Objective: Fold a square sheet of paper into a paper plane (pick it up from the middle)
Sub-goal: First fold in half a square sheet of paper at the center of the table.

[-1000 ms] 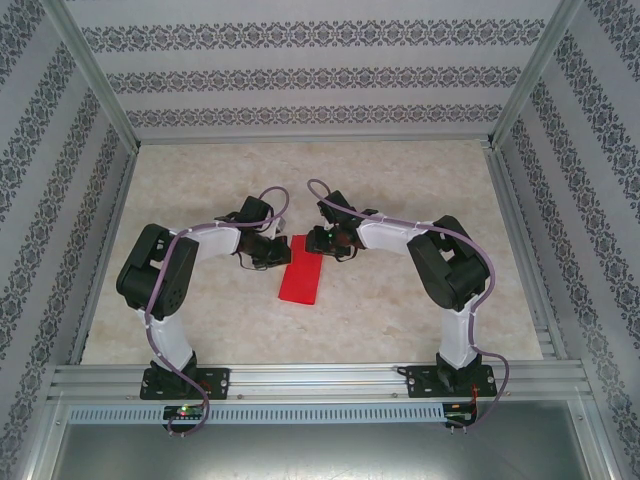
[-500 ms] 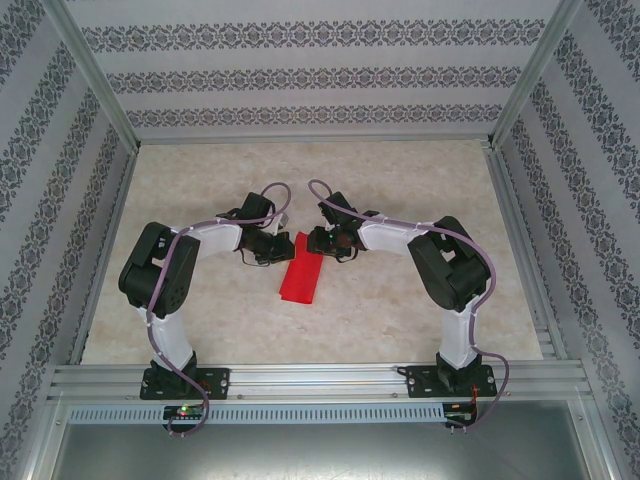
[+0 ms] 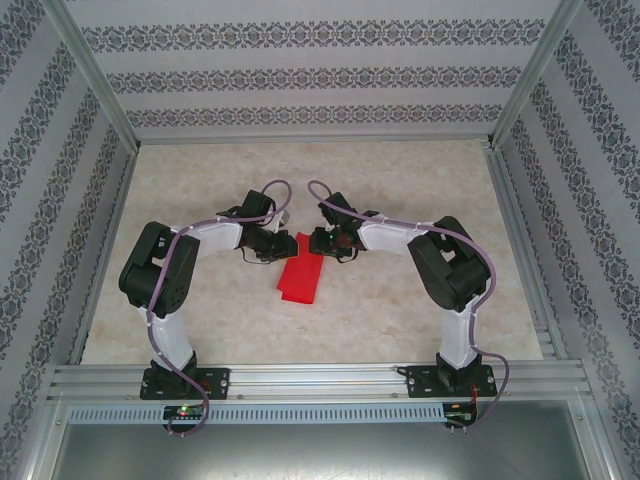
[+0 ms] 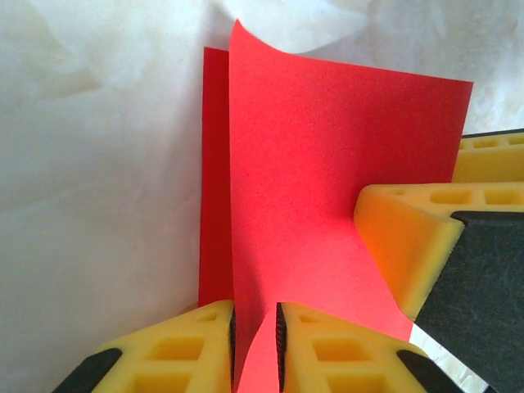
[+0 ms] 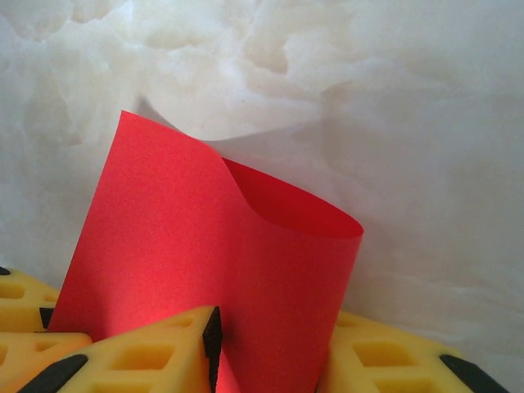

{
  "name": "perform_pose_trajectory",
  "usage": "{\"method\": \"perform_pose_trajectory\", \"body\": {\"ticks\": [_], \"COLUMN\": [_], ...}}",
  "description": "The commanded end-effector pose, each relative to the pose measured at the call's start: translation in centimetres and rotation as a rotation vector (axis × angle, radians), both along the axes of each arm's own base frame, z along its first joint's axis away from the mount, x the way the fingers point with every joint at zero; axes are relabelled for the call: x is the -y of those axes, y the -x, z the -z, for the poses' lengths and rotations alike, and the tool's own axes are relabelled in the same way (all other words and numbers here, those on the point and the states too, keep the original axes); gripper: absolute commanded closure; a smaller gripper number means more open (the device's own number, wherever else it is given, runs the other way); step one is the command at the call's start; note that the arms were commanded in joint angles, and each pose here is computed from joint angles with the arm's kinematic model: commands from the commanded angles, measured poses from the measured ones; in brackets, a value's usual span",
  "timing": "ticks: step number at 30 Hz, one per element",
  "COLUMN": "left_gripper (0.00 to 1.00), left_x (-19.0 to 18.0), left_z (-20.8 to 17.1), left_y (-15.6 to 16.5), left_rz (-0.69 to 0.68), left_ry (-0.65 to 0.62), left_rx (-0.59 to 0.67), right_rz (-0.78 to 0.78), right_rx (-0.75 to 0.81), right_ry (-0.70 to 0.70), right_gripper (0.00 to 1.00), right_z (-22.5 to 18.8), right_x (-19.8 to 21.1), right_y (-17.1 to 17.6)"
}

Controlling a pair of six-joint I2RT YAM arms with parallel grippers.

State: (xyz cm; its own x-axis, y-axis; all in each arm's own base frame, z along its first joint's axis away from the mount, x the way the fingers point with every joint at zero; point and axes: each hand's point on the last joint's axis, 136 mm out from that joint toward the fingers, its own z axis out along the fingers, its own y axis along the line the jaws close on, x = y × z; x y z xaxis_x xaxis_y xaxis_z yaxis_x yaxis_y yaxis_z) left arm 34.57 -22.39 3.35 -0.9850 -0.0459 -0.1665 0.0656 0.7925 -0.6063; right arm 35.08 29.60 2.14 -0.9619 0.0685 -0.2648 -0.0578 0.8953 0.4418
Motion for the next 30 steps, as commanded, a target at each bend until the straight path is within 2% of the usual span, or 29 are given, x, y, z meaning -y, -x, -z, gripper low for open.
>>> {"method": "perform_pose_trajectory", "body": {"ticks": [1,8,19,30], "left_gripper": [0.74,0.62,0.62,0.67], "left_x": [-0.2,-1.1,-2.2,-3.6], "left_z": [-0.4,-2.0,-1.8,-1.3], "left_y": [-0.2,-0.1,1.4,2.3], "left_rz": [0.026,0.022,0.01,-0.005], "left_ry": [-0.031,-0.079,-0.112,-0.181], "left_rx": [0.016,0.053,0.039,0.041], "right_rz": [-0.017,-0.001,0.003,-0.043], "right_rx": [-0.062,-0.067,-0.059,-0.046], "right_ry": [0.068,0.078,0.058,0.087], "right_gripper": [0.65,0.67,0.66,0.67], "right_z": [1.5,1.8,2.0,1.8], "right_x": [1.4,2.1,2.6,3.2], "right_y": [2.0,2.3,2.5,2.7]}}
